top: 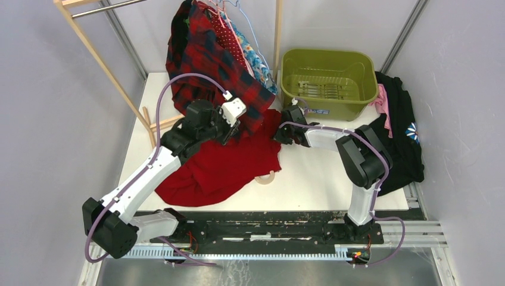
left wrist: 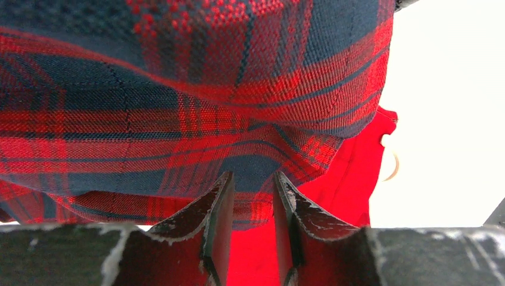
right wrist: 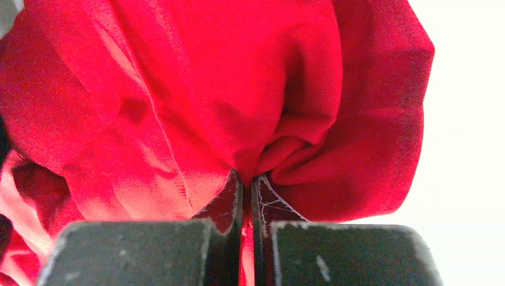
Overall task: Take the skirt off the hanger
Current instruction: Pick up the hanger at the center of the board.
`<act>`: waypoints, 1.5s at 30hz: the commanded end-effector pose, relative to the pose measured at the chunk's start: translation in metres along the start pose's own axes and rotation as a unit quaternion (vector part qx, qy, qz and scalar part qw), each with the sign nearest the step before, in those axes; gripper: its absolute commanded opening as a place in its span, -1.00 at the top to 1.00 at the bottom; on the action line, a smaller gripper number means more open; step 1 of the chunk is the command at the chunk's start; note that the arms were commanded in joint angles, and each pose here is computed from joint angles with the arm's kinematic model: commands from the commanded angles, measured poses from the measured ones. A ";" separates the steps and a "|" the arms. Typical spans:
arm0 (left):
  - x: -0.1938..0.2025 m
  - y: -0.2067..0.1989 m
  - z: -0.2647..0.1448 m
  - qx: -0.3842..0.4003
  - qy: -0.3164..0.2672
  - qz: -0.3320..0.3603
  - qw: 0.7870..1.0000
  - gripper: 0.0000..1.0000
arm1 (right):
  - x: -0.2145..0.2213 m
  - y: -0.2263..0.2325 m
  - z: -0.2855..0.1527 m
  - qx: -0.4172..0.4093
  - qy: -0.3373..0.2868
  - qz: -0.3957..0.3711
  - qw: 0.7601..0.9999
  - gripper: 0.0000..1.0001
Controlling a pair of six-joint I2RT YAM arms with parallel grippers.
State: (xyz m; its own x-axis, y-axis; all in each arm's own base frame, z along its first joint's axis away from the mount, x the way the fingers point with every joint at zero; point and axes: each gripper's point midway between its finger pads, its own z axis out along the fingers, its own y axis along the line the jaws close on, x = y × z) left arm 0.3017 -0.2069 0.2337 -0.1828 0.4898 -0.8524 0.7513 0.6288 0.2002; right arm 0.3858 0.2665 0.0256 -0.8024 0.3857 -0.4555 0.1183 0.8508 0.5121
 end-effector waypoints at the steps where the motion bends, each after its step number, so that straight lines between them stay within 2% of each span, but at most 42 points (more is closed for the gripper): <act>1: -0.015 0.005 -0.003 -0.007 -0.019 0.006 1.000 0.25 | 0.007 0.001 -0.032 0.011 0.045 -0.085 0.995 0.99; 6: -0.026 0.005 -0.002 0.001 -0.032 0.014 0.999 0.26 | -0.019 0.023 -0.098 0.004 0.039 -0.164 0.986 0.99; 12: -0.040 -0.005 -0.004 0.034 -0.059 0.029 0.997 0.32 | -0.047 0.057 -0.162 -0.020 -0.003 -0.184 0.983 0.99; 19: -0.058 -0.011 -0.014 0.050 -0.088 0.033 0.994 0.32 | -0.105 0.094 -0.216 -0.029 -0.101 -0.196 0.975 0.99; 23: -0.072 -0.027 -0.032 0.095 -0.115 0.041 0.988 0.30 | -0.130 0.118 -0.218 -0.042 -0.131 -0.191 0.972 0.99; 27: -0.070 -0.047 -0.046 0.137 -0.130 0.038 0.981 0.50 | -0.154 0.149 -0.216 -0.068 -0.157 -0.188 0.967 0.99; 30: -0.072 -0.062 -0.060 0.162 -0.145 0.020 0.976 0.52 | -0.166 0.166 -0.213 -0.082 -0.163 -0.189 0.965 0.99; 32: -0.077 -0.069 -0.072 0.172 -0.155 0.005 0.973 0.37 | -0.176 0.180 -0.216 -0.097 -0.174 -0.188 0.962 0.98; 33: -0.079 -0.074 -0.078 0.180 -0.160 0.001 0.971 0.20 | -0.179 0.184 -0.213 -0.099 -0.175 -0.187 0.962 0.99; 34: -0.078 -0.077 -0.082 0.185 -0.162 -0.006 0.969 0.15 | -0.183 0.190 -0.217 -0.105 -0.182 -0.186 0.960 0.98; 36: -0.067 -0.085 -0.081 0.196 -0.150 -0.020 0.969 0.13 | -0.190 0.198 -0.214 -0.111 -0.187 -0.184 0.959 0.99; 40: -0.035 -0.100 -0.074 0.216 -0.109 -0.043 0.969 0.20 | -0.202 0.212 -0.214 -0.122 -0.202 -0.179 0.955 0.99; 45: -0.016 -0.106 -0.055 0.215 -0.090 -0.065 0.970 0.22 | -0.215 0.227 -0.209 -0.134 -0.215 -0.171 0.952 0.98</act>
State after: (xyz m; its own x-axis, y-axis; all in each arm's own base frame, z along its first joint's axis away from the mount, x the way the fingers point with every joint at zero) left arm 0.1923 -0.2406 0.2647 -0.1408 0.3047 -0.9420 0.9385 0.3440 -0.0290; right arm 0.4447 0.2922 0.3242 -0.5954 0.1474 -0.7898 -0.2505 0.9000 0.3568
